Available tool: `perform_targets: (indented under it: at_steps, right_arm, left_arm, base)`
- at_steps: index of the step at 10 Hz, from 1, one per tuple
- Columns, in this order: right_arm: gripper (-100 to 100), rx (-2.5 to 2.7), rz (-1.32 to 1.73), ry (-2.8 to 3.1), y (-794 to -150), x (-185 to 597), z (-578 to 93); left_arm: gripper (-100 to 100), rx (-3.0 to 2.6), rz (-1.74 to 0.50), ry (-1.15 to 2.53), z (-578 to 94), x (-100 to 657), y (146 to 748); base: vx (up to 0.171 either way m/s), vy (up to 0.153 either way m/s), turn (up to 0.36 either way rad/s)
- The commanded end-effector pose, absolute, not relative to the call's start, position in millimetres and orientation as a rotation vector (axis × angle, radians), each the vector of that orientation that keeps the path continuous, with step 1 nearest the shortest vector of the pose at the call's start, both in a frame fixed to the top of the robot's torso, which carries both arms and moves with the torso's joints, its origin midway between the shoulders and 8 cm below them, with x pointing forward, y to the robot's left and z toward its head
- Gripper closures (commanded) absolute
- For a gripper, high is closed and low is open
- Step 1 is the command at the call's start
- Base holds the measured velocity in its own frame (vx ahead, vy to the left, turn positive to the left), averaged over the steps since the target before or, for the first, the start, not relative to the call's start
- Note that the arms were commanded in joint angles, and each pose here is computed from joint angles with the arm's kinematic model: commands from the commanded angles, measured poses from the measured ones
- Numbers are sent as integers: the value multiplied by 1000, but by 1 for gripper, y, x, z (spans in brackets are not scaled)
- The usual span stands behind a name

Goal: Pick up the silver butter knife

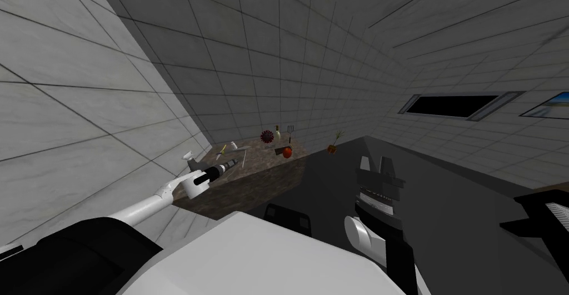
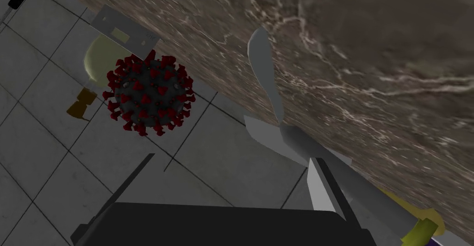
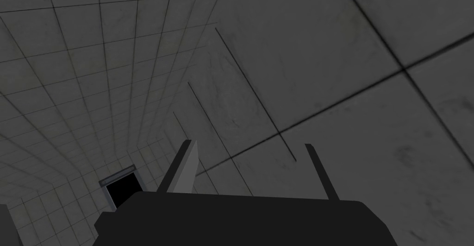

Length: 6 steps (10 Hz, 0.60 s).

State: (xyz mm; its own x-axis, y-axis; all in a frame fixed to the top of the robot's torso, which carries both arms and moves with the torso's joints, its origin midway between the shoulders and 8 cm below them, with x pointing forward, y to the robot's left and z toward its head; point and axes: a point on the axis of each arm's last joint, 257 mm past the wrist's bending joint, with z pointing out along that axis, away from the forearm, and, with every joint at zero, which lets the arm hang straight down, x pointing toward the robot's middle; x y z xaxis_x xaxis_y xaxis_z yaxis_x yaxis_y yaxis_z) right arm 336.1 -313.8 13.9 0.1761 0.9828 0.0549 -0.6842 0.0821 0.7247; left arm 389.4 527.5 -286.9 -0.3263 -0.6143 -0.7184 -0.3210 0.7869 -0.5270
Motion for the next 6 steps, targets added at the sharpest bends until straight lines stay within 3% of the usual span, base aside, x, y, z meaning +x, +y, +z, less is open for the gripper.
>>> perform_targets:
  at_steps: [1,6]
  right_arm:
    - [0,711,1333,522,-314,336,14]
    - [0,711,1333,522,-314,336,14]
  left_arm:
    - [-100,-727,-253,1996,-301,376,553]
    - [-100,-754,-71,2092,-320,343,601]
  base:
    - [118,-103,-143]
    - [86,-65,-61]
